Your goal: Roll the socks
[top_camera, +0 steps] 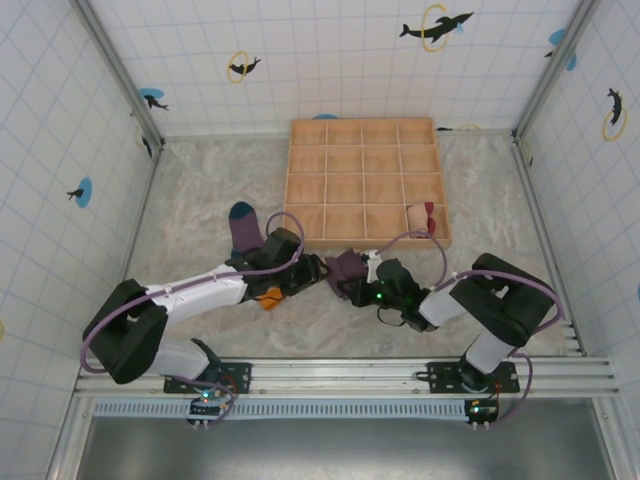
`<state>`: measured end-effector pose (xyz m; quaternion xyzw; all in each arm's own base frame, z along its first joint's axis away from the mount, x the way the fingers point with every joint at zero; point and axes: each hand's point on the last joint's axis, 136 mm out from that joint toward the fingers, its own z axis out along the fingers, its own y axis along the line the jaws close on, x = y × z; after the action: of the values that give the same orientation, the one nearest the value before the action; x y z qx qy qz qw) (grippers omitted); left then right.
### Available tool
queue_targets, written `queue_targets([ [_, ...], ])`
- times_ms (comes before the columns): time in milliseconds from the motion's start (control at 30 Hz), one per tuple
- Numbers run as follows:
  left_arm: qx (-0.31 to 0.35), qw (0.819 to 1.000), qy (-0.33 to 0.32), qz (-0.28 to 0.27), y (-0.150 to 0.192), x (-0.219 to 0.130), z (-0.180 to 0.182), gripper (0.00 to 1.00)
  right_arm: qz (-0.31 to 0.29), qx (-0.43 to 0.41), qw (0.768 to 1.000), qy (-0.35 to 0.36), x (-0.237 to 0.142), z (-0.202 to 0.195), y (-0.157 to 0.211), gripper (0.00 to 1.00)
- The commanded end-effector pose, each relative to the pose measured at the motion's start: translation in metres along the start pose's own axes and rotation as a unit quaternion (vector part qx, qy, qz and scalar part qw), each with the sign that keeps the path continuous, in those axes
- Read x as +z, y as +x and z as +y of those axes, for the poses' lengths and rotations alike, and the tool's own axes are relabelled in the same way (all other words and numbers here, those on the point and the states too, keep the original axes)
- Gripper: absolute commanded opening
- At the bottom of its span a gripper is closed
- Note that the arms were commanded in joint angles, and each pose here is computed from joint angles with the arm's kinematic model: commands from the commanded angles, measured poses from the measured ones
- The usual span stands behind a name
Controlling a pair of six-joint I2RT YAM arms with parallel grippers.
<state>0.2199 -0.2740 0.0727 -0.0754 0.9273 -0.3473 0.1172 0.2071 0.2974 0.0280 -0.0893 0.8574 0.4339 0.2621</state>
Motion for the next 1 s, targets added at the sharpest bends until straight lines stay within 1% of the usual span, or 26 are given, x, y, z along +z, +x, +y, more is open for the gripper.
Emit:
queue_targets([
  [0,0.020,1.000,0.004,-0.007,-0.003,0.008,0.001,0.63,0.097,0.113,0.989,0.002,-0.012,-0.021,0.055,0.00],
  [33,0.019,1.000,0.005,-0.007,-0.003,0.010,0.001,0.62,0.087,0.129,0.988,-0.003,-0.014,-0.022,0.052,0.00],
  [67,0.017,1.000,0.006,-0.007,-0.003,0.012,0.002,0.62,0.092,0.144,0.985,-0.015,-0.016,-0.019,0.054,0.00],
  [133,0.014,1.000,0.012,-0.011,-0.004,0.015,0.001,0.62,0.085,0.181,0.980,-0.016,-0.020,-0.023,0.053,0.00],
  [200,0.012,1.000,0.018,-0.013,-0.005,0.017,0.000,0.62,0.077,0.204,0.976,-0.025,-0.023,-0.023,0.051,0.00],
  [300,0.011,1.000,0.022,-0.007,-0.002,0.023,-0.003,0.62,0.079,0.231,0.970,-0.021,-0.022,-0.026,0.053,0.00],
  [533,0.007,1.000,0.012,0.008,0.009,0.036,-0.001,0.61,0.087,0.241,0.966,0.011,-0.021,-0.037,0.058,0.00],
  [667,-0.001,1.000,0.003,0.016,0.013,0.048,0.005,0.57,0.090,0.242,0.966,0.012,-0.020,-0.037,0.058,0.00],
  [800,-0.007,1.000,-0.001,0.021,0.015,0.056,0.008,0.46,0.088,0.243,0.966,0.014,-0.021,-0.038,0.058,0.00],
  [867,-0.012,1.000,-0.003,0.022,0.015,0.058,0.009,0.36,0.085,0.242,0.966,0.017,-0.020,-0.040,0.057,0.00],
  [933,-0.019,1.000,-0.006,0.024,0.016,0.059,0.011,0.20,0.084,0.238,0.967,0.020,-0.020,-0.041,0.055,0.00],
  [967,-0.021,0.999,-0.007,0.025,0.016,0.059,0.011,0.15,0.084,0.233,0.969,0.021,-0.020,-0.040,0.055,0.01],
])
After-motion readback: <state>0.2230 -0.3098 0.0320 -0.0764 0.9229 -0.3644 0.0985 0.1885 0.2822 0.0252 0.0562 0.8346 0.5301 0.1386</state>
